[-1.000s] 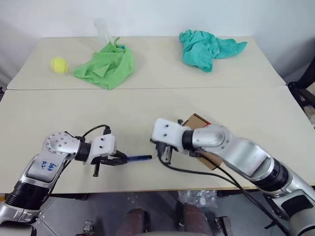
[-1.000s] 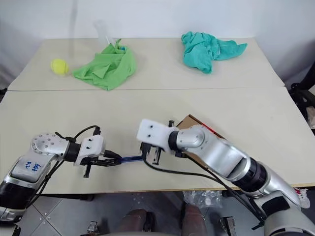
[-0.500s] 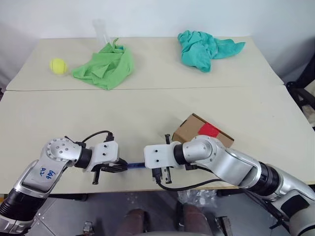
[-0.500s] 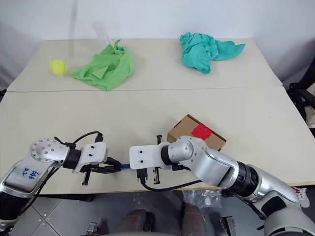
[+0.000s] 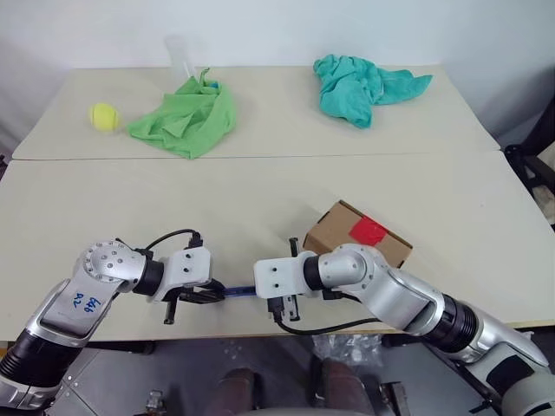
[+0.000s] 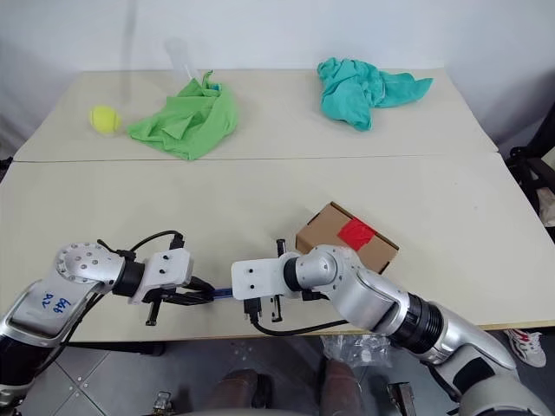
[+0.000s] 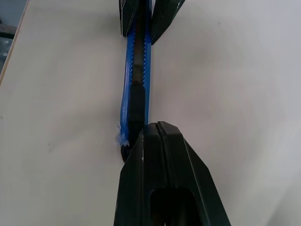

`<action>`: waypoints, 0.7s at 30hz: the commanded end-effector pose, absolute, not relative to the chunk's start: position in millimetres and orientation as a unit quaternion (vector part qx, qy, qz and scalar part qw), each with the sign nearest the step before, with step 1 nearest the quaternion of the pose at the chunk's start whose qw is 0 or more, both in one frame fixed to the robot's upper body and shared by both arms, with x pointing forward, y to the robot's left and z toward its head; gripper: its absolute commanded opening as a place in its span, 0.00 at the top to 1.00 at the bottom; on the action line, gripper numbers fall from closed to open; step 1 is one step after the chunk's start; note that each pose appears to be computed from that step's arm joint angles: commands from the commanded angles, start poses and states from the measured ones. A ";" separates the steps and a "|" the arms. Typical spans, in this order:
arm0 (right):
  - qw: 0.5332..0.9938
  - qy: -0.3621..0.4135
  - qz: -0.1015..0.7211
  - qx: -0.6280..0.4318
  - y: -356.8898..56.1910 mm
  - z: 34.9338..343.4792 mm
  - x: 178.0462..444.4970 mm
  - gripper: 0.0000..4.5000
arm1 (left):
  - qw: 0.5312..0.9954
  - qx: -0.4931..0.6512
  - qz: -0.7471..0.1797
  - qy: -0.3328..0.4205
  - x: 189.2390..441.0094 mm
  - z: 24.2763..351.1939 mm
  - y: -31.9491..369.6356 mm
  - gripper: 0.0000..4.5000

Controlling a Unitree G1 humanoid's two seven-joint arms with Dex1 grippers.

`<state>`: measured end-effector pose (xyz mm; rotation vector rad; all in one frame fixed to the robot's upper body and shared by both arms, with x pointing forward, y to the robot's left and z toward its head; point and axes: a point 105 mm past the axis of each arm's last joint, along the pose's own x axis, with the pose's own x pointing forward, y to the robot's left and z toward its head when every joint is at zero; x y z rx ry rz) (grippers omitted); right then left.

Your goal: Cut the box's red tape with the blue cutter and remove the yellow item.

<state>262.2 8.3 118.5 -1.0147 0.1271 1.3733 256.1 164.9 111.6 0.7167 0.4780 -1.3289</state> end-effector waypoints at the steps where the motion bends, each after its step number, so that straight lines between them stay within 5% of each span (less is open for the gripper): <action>1: 0.643 0.067 0.620 -0.444 9.0 109.4 256.9 0.99 | 0.700 0.324 -0.589 0.242 256.4 104.5 172.0 0.88; 10: 0.659 0.035 0.620 -0.424 8.8 139.2 257.1 0.99 | 0.697 0.324 -0.591 0.244 258.4 103.4 171.4 0.88; 21: 0.639 0.063 0.638 -0.425 1.1 123.1 249.4 0.99 | 0.699 0.323 -0.591 0.240 261.5 104.6 168.8 0.88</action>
